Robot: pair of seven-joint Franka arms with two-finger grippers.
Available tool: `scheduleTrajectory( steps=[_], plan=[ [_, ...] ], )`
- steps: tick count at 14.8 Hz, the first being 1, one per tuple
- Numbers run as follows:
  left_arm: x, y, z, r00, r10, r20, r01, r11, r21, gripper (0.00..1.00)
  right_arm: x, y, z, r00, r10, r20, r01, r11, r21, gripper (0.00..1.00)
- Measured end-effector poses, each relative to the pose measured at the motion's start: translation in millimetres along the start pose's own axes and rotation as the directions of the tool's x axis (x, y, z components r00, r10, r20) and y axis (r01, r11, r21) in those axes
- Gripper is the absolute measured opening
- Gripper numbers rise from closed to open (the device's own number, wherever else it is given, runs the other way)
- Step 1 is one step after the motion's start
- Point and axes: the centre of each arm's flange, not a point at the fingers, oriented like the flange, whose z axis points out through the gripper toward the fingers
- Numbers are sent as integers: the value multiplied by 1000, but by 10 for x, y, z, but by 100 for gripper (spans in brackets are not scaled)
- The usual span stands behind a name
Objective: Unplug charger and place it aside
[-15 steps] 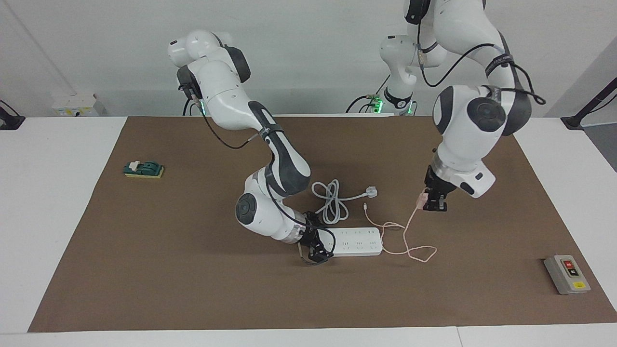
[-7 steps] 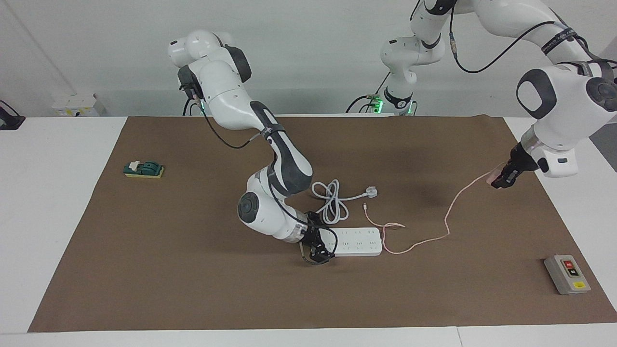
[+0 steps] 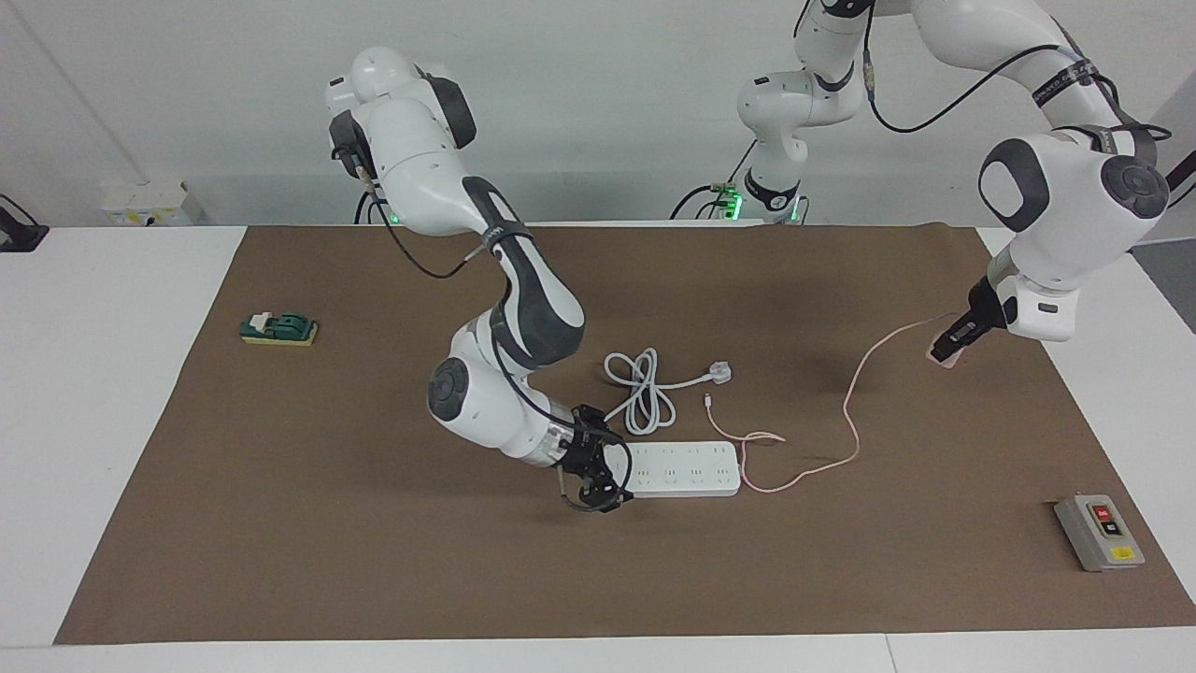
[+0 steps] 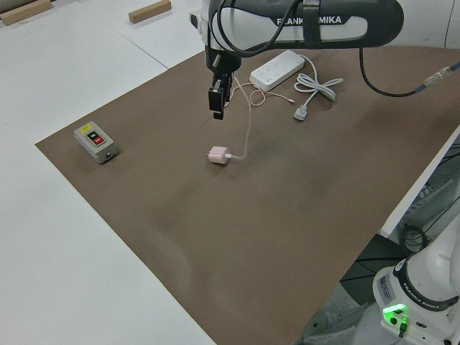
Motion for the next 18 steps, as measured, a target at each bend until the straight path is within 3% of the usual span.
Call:
scheduleTrajectory(
  steps=[2, 5, 7, 9, 10, 13, 15, 18],
  plan=[
    [-22, 20, -153, 1000, 19, -10, -19, 1000, -3, 100, 41, 9, -473, 999, -39, -25, 38, 999, -22, 100],
    [-151, 8, -599, 980, 201, -2, -201, 980, -1, 100, 211, 97, -1190, 977, -207, -55, 202, 976, -84, 100],
    [-322, -24, -920, 947, 321, -4, -321, 947, -1, 100, 360, 184, -1596, 928, -365, -73, 353, 925, -138, 100],
    [-563, -71, -1156, 931, 365, 27, -365, 931, -1, 100, 444, 297, -1944, 833, -545, -93, 517, 828, -216, 100],
    [-679, -91, -1237, 926, 375, 48, -375, 927, -1, 100, 442, 359, -2096, 766, -635, -103, 595, 760, -261, 100],
    [-836, -98, -1322, 914, 401, 61, -402, 916, -1, 100, 322, 586, -2469, 518, -852, -77, 769, 503, -395, 100],
    [-824, -39, -1309, 908, 418, 43, -418, 908, -1, 100, 289, 728, -2688, 405, -914, -37, 812, 378, -446, 100],
    [-788, 35, -1278, 893, 449, 20, -449, 893, 0, 100, 308, 905, -3078, 275, -961, 13, 835, 232, -500, 100]
  ],
)
